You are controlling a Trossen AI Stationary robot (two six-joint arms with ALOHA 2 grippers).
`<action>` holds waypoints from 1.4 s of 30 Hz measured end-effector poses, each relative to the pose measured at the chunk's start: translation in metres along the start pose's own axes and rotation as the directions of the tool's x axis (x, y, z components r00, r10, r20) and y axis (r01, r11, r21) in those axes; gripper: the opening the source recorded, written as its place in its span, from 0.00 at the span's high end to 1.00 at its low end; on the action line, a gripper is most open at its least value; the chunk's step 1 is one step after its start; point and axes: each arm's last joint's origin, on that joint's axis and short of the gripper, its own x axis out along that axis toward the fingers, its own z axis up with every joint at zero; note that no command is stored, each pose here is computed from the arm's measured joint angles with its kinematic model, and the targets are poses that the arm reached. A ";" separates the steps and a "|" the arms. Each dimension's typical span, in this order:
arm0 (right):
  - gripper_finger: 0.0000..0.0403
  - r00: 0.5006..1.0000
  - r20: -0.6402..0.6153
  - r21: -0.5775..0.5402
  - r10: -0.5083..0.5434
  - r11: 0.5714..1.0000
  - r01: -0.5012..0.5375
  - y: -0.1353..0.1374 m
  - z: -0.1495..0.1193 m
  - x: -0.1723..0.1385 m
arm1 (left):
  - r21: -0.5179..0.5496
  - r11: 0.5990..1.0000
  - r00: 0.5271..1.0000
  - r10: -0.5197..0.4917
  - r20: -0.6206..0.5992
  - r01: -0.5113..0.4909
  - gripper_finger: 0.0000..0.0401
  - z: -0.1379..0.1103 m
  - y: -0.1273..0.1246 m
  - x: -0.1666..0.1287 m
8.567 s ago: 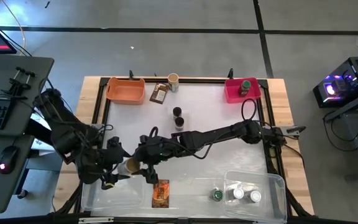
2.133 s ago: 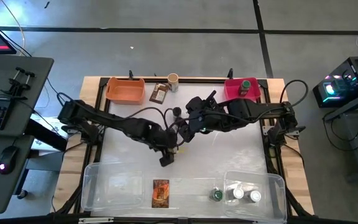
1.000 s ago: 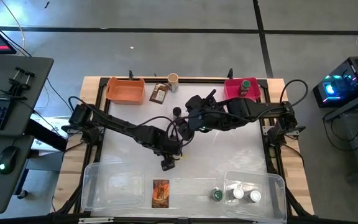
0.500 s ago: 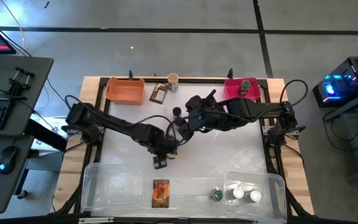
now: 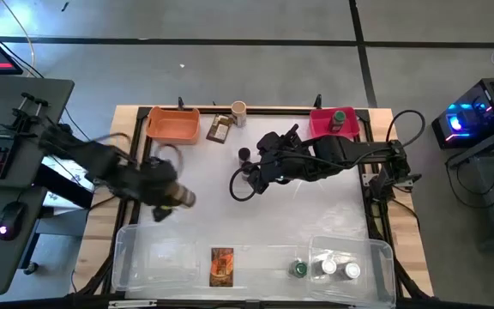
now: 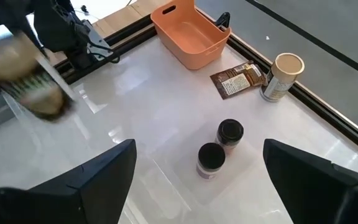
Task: Sort spices by type
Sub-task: Put the bottom gold seasoning bottle into the left transparent bin
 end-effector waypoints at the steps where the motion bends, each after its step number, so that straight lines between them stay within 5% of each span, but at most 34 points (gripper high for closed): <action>1: 0.14 1.000 0.000 0.001 -0.001 1.000 0.001 0.000 0.000 0.000 | -0.006 0.999 0.999 -0.040 0.015 0.040 0.40 -0.004 0.002 -0.008; 6: 0.14 1.000 0.000 -0.017 -0.001 1.000 0.001 0.000 0.000 0.000 | 0.146 0.958 0.969 -0.244 -0.048 0.248 0.40 -0.027 -0.017 -0.025; 11: 0.14 1.000 0.000 -0.018 -0.001 1.000 0.001 0.000 0.000 0.000 | 0.360 0.863 0.927 -0.274 -0.257 0.355 0.40 -0.061 -0.046 -0.022; 17: 0.14 1.000 0.001 -0.011 -0.005 1.000 0.005 -0.002 0.002 0.002 | 0.500 0.835 0.971 -0.160 -0.178 0.229 0.40 -0.077 -0.068 -0.007; 21: 0.14 1.000 -0.004 -0.005 0.000 1.000 0.000 -0.003 0.003 0.003 | 0.605 0.779 0.984 -0.089 -0.156 0.166 0.40 -0.081 -0.082 0.009; 27: 0.14 1.000 -0.017 -0.006 0.017 1.000 -0.017 -0.003 0.003 0.003 | 0.690 0.684 0.957 -0.045 -0.287 0.238 0.40 -0.102 -0.094 0.049; 32: 0.14 1.000 -0.017 -0.001 0.018 1.000 -0.018 -0.003 0.003 0.003 | 0.690 0.682 0.961 -0.073 -0.266 0.242 0.40 -0.106 -0.090 0.071; 38: 0.14 1.000 -0.021 0.003 0.024 1.000 -0.024 -0.002 0.002 0.003 | 0.741 0.615 0.958 -0.096 -0.270 0.270 0.40 -0.105 -0.089 0.084; 42: 0.14 0.999 -0.021 0.003 0.024 1.000 -0.024 -0.002 0.002 0.003 | 0.699 0.666 0.954 -0.068 -0.292 0.261 0.40 -0.099 -0.081 0.097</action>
